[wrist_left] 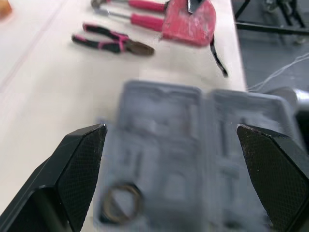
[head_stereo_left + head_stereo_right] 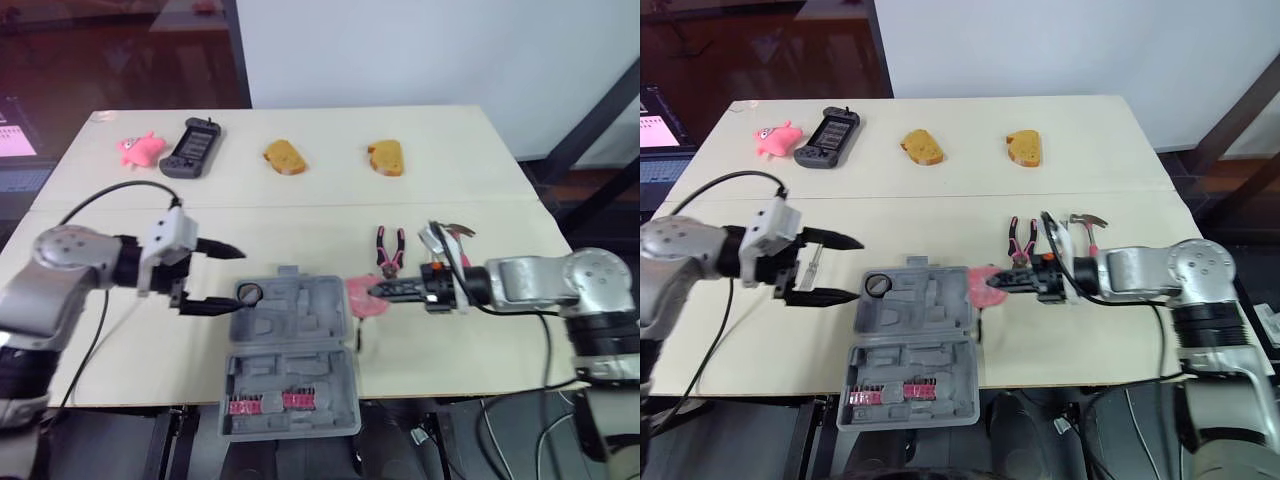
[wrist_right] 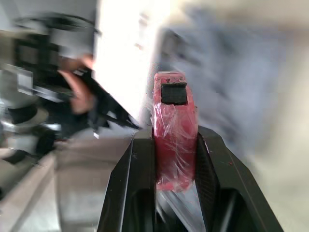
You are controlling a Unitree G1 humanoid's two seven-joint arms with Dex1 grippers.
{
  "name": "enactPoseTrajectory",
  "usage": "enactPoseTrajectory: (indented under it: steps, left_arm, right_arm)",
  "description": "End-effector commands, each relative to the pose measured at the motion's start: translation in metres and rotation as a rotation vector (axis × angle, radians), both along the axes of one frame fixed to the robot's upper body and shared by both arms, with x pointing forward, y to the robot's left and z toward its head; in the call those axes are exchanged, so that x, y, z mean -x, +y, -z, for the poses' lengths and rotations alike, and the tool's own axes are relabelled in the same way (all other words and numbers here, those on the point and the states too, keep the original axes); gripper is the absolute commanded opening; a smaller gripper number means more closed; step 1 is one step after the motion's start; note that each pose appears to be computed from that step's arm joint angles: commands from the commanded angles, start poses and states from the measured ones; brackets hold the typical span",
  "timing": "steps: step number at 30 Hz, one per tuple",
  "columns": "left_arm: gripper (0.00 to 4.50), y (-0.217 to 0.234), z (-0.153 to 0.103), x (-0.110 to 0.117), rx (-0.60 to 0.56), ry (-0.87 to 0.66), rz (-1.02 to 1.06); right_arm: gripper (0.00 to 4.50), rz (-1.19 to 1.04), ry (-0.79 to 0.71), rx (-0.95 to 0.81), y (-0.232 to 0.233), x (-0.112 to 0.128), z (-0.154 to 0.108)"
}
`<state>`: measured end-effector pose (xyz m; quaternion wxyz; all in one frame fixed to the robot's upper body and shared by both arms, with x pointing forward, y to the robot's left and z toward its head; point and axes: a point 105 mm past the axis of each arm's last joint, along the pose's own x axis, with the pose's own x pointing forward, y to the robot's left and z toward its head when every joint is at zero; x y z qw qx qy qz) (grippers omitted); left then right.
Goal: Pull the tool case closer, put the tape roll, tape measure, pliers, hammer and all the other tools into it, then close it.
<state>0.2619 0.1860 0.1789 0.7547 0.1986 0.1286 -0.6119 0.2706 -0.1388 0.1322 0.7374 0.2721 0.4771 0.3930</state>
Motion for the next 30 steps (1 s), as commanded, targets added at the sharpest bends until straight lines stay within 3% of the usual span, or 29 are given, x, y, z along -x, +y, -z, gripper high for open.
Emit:
enactPoseTrajectory:
  steps: [1,7,15,19,23,28,30]
  left_arm:
    - [4.5,0.003,-0.009,0.02,0.008,0.007,0.013]
    - [4.5,-0.005,0.011,0.062,0.018,0.08,0.059]
    - [4.5,-0.019,0.011,0.07,0.051,0.047,0.058]
    - [4.5,-0.026,0.011,0.071,0.065,0.046,0.068]
    - [4.5,-0.027,0.01,0.07,0.071,0.045,0.077]
    - [4.5,-0.03,0.006,0.062,0.097,0.025,0.097]
    - [4.5,-0.033,0.005,0.055,0.103,-0.011,0.097]
  right_arm:
    - [0.56,-0.058,0.029,0.033,-0.001,0.015,0.008]
    - [0.56,-0.024,0.078,0.077,-0.004,0.018,0.04]
    - [0.56,0.02,0.073,0.122,-0.009,0.009,0.062]
    - [2.35,0.051,0.07,0.145,-0.017,0.009,0.069]
    - [4.42,0.061,0.049,0.149,-0.026,0.012,0.062]
    - [4.47,0.06,-0.032,0.21,-0.044,0.017,0.043]
    - [4.47,0.047,-0.203,0.389,-0.056,0.01,0.032]
